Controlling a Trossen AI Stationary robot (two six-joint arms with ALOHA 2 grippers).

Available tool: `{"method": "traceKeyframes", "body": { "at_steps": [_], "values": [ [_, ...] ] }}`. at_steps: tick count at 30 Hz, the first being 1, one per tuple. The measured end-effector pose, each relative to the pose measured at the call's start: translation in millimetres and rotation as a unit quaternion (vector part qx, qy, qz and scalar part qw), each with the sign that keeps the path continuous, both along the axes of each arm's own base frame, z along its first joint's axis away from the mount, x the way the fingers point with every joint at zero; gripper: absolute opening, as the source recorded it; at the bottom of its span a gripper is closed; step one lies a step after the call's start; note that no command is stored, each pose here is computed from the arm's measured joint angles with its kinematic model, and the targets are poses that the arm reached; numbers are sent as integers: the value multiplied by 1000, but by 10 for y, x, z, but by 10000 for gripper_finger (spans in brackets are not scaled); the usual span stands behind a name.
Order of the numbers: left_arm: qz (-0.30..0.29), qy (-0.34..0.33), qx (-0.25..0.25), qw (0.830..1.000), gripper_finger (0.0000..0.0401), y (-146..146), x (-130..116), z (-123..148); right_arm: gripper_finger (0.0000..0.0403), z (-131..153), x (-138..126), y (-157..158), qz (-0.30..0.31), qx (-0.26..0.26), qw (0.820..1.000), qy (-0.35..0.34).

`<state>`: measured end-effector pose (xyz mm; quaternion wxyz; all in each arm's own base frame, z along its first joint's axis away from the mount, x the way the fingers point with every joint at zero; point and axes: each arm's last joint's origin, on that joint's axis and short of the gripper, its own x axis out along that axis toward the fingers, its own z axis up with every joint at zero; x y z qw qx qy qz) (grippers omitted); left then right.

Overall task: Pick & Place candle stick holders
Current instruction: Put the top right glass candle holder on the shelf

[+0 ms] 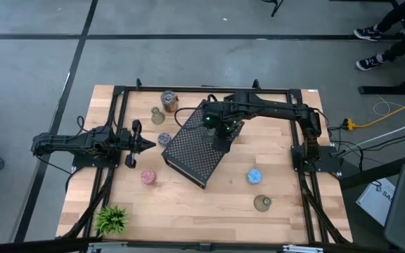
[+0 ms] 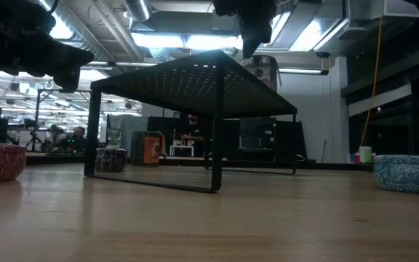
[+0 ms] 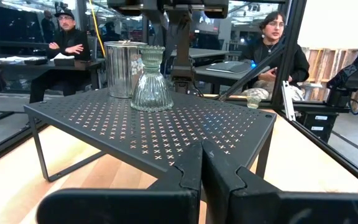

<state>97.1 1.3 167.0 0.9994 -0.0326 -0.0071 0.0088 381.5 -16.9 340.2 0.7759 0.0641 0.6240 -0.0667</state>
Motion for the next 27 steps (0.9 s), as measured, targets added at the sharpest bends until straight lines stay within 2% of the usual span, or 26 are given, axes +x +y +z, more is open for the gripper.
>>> {"method": "traceKeyframes", "body": {
  "at_steps": [6, 19, 27],
  "values": [
    [0, 0, 0, 1000, 2, 0, 0, -1, 5, -2, 54, -2, 0, -1, 1000, -25],
    [0, 0, 0, 1000, 2, 0, 0, 1, 2, 0, 60, -47, -11, -10, 999, -30],
    [0, 0, 0, 1000, 2, 0, 0, 0, 2, 15, 109, -52, -12, -16, 998, -56]
  ]
}}
